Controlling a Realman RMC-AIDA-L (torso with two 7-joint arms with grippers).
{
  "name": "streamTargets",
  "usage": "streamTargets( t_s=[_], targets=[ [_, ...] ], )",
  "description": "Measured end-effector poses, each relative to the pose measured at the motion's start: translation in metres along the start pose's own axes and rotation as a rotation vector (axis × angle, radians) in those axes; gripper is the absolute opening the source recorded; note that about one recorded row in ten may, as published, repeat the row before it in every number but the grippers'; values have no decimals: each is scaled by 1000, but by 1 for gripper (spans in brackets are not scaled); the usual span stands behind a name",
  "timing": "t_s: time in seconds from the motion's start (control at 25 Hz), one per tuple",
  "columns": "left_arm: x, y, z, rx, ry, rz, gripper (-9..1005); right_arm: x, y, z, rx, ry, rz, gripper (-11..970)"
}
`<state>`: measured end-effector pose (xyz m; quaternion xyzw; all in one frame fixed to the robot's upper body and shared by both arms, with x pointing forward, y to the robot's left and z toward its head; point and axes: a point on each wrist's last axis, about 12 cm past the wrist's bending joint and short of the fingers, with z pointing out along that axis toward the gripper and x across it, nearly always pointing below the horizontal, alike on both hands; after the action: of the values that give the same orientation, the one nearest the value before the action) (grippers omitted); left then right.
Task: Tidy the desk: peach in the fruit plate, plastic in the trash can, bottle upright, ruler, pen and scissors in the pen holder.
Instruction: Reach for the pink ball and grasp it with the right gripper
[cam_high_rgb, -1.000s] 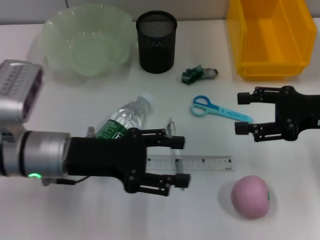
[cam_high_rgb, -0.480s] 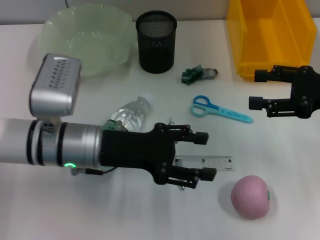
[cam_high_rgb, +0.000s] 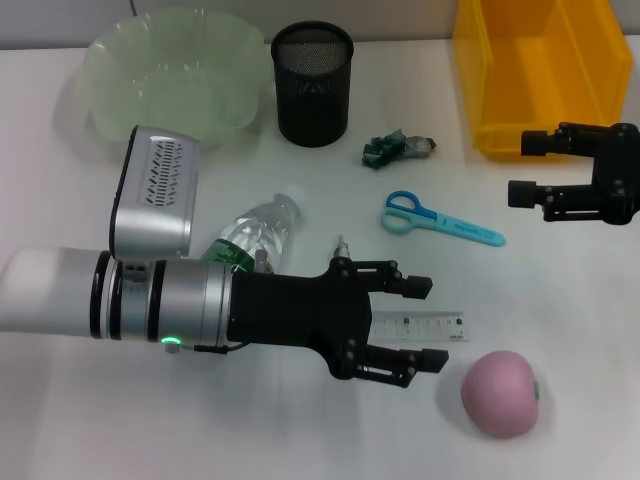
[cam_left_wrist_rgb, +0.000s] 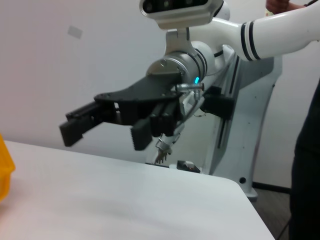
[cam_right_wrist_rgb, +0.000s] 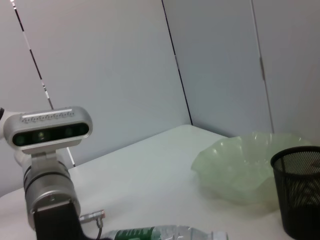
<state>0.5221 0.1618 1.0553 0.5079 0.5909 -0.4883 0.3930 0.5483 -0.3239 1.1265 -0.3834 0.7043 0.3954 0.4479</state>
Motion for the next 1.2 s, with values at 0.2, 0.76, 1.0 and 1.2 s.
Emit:
streamTargets(
  t_s=[0.2,0.76,1.0,1.2],
  targets=[
    [-3,0,-20,-36,-55,19,799,0,4,-2,-29,11,15,784],
    [-12,-10,-100,-59,-26,-51,800,1,17,17,-235,331,138,776],
    [-8,-13,-121,-119,-39,-79,800,8,22,33,-272,461,164,772],
    [-8,-14,-126,-133,-46,-83,800,15,23,40,-258,528,158,769]
  ],
)
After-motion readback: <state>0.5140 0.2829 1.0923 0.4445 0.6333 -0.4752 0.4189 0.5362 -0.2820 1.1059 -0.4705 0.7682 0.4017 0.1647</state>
